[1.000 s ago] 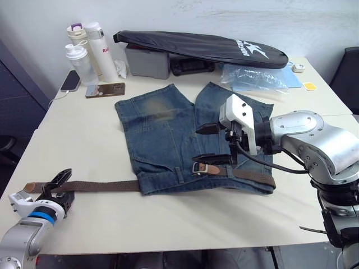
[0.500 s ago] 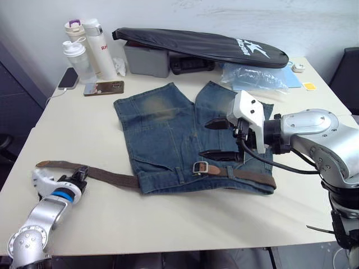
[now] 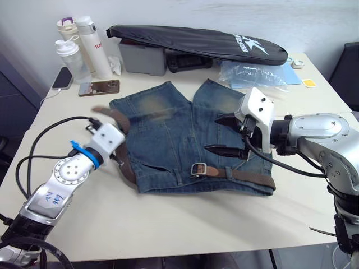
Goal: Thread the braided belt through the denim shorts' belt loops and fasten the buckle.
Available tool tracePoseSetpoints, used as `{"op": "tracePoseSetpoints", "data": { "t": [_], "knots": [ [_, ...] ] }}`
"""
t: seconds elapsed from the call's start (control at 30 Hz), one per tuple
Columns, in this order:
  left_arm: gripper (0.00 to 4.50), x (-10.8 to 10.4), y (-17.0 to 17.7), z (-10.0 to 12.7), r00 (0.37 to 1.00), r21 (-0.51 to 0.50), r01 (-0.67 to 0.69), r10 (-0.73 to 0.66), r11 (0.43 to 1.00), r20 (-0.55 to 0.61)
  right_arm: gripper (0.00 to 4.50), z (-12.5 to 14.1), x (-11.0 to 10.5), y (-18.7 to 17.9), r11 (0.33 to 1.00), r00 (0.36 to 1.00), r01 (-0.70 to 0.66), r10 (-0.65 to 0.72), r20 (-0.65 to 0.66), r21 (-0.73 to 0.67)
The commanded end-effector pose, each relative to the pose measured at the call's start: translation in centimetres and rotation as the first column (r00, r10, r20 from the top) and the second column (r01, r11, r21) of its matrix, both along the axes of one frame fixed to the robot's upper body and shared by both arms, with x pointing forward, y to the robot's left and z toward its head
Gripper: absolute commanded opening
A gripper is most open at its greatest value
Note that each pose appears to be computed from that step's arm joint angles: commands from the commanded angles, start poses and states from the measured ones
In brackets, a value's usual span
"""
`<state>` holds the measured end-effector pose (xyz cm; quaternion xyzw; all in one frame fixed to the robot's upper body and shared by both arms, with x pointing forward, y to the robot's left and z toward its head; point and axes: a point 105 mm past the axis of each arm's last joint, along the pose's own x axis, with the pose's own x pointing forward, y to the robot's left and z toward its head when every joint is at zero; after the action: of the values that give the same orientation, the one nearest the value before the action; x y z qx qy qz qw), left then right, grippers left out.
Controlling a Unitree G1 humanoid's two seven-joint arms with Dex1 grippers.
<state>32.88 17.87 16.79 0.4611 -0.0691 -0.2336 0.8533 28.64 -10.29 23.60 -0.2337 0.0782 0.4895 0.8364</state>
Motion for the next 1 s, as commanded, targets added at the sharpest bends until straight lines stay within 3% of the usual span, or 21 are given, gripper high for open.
{"op": "tracePoseSetpoints", "data": {
  "t": [0.03, 0.3, 0.5, 0.67, 1.0],
  "knots": [
    [0.01, -0.5, -1.4, -0.4, 0.994, 0.146, 0.089, -0.097, 0.985, 0.045, 4.5, 1.0, -0.5, -0.3, 1.0, 0.998, 0.012, -0.012, 0.057, -0.003],
    [0.01, 0.5, -2.3, -0.4, 0.99, 0.166, 0.139, -0.144, 0.976, 0.014, 4.5, 0.6, -0.2, -0.5, 0.995, 0.989, 0.03, -0.016, 0.146, -0.097],
    [0.01, 1.0, -3.8, 0.2, 0.982, 0.069, 0.189, -0.187, 0.98, -0.033, 4.5, -1.5, -0.5, 2.2, 0.986, 0.979, -0.052, 0.081, 0.185, -0.156],
    [0.01, 1.2, -4.8, 0.2, 0.975, -0.149, 0.148, -0.169, 0.978, -0.141, 4.5, -3.3, 0.3, 4.4, 0.988, 0.978, -0.049, 0.078, 0.194, -0.147],
    [0.01, 0.3, -7.0, -0.3, 0.924, -0.2, 0.17, -0.227, 0.965, -0.308, 4.5, -6.9, 1.6, 6.2, 0.99, 0.992, 0.034, -0.018, 0.123, -0.137]
  ]
}}
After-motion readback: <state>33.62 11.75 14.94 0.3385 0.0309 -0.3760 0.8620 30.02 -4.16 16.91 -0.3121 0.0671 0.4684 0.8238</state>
